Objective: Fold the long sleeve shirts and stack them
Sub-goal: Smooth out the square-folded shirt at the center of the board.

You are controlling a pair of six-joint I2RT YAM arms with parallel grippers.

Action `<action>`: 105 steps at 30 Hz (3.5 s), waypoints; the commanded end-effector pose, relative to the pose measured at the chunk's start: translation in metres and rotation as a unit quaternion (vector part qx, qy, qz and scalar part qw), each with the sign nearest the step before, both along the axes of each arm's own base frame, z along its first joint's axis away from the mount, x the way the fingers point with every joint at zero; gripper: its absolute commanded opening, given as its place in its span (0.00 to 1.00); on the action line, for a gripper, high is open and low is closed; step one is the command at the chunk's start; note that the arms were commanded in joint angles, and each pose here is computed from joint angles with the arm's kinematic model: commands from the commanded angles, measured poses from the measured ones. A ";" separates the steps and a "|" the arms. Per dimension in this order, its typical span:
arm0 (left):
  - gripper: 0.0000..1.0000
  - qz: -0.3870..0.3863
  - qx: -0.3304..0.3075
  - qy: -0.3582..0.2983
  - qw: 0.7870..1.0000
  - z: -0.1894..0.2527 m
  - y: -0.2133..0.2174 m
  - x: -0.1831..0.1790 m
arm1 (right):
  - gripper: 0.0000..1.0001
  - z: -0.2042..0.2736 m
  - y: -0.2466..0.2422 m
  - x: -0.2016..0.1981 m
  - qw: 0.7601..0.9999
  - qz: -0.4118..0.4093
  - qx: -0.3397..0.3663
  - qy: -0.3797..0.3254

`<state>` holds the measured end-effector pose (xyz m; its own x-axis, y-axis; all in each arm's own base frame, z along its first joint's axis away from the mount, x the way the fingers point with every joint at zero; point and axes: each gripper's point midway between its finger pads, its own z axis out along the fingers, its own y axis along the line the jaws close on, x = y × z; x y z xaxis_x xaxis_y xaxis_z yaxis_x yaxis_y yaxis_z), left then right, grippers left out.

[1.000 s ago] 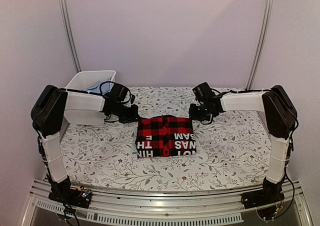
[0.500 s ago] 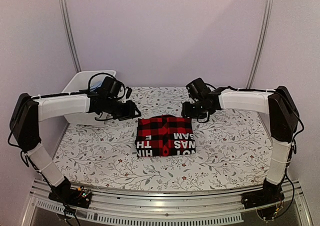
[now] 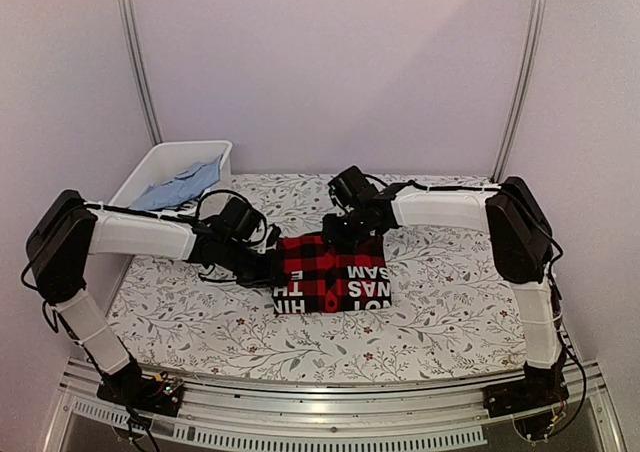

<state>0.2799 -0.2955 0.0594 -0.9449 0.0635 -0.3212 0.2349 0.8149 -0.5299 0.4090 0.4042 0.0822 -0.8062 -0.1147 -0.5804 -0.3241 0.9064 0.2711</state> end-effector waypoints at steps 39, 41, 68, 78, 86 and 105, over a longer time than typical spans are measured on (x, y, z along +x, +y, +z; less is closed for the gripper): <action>0.00 0.025 0.029 -0.001 0.999 -0.008 0.028 0.020 | 0.28 -0.048 -0.076 0.023 0.997 -0.036 -0.034 0.055; 0.00 0.025 0.027 -0.004 0.999 -0.004 0.028 0.020 | 0.29 -0.049 -0.076 0.027 0.997 -0.038 -0.036 0.057; 0.21 0.057 -0.029 -0.002 0.998 0.010 0.043 0.040 | 0.48 -0.049 -0.017 -0.114 0.992 0.002 -0.104 0.077; 0.43 0.067 -0.022 0.012 0.997 -0.014 0.046 0.053 | 0.63 -0.060 -0.017 -0.120 0.990 0.006 -0.116 0.084; 0.45 0.063 -0.027 0.028 0.997 -0.026 0.041 0.055 | 0.75 0.006 -0.016 -0.112 0.997 0.002 -0.069 0.033; 0.30 0.071 -0.005 0.086 0.994 -0.063 0.036 0.042 | 0.80 0.020 -0.089 -0.096 0.997 -0.056 -0.052 0.013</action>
<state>0.3316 -0.2615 0.0165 -0.9738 -0.0797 -0.2129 0.0620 0.8082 -0.5857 0.3077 0.3210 0.0874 -0.8532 -0.1219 -0.5072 -0.2268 0.9623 0.1503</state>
